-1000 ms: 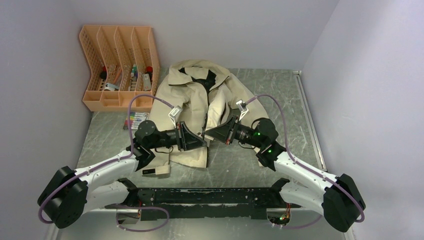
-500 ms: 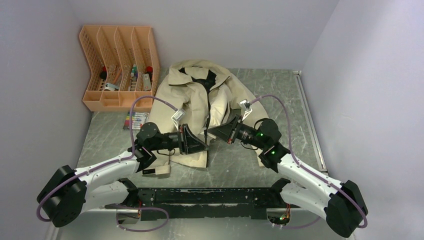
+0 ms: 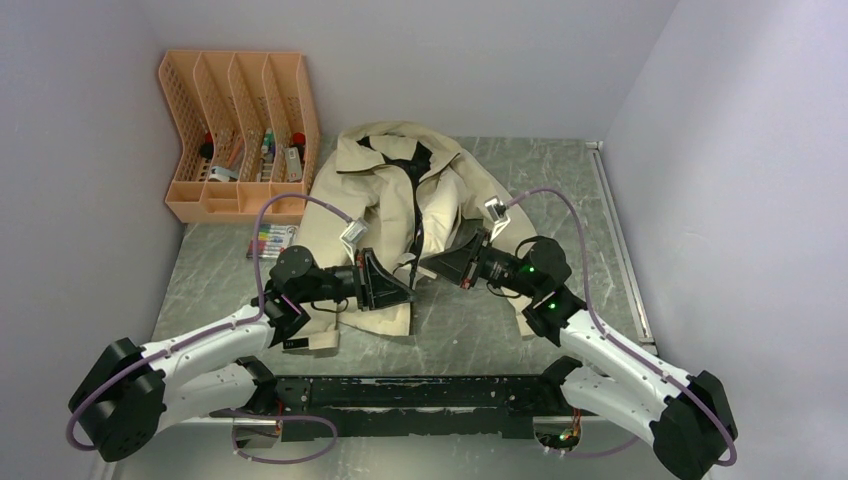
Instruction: Zip up the jacket
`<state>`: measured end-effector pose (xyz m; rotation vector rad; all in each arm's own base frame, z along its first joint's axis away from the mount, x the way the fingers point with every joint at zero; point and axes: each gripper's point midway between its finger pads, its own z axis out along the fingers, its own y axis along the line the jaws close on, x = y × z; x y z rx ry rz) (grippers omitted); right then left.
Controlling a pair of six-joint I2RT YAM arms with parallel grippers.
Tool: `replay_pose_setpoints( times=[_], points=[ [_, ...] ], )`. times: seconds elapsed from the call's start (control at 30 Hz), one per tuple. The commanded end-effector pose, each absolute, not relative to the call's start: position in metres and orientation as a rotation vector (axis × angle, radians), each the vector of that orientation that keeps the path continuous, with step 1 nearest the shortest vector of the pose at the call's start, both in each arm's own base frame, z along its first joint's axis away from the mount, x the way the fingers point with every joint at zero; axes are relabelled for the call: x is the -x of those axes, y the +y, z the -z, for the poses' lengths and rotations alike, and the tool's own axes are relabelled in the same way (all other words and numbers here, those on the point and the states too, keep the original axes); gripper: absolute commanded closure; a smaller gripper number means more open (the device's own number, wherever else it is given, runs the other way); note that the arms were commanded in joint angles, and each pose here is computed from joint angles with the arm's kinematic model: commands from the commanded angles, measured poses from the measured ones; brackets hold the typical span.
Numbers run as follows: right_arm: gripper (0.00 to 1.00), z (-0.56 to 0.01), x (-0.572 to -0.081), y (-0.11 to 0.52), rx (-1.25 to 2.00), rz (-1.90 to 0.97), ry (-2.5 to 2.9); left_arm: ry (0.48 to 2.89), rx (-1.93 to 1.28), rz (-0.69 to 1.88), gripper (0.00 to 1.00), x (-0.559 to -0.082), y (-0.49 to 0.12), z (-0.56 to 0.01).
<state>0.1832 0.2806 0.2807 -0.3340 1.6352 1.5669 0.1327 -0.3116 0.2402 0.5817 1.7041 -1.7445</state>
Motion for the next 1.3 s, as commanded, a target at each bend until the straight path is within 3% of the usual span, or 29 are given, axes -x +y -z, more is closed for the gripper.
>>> replay_pose_setpoints(
  times=[0.0,0.17,0.47,0.73,0.97,1.27],
  points=[
    [1.0,-0.329,-0.177,0.277,0.374,-1.601,1.468,1.708,-0.618,1.742,0.89,-0.126,-0.311,-0.24],
    [1.0,-0.329,-0.179,0.276,0.366,-1.586,1.47,1.714,-0.617,1.735,0.8,-0.127,-0.312,-0.239],
    [1.0,-0.306,-0.206,0.258,0.322,-1.294,1.592,1.8,-0.541,1.644,0.53,-0.134,-0.303,-0.224],
    [1.0,-0.286,-0.224,0.228,0.221,-1.05,1.671,2.066,-0.343,1.324,0.46,-0.164,-0.284,-0.177],
    [1.0,-0.265,-0.226,0.222,0.175,-1.018,1.729,2.257,-0.281,1.134,0.35,-0.168,-0.286,-0.138],
    [1.0,-0.256,-0.225,0.217,0.148,-1.003,1.749,2.48,-0.255,0.71,0.25,-0.165,-0.282,-0.097]
  ],
)
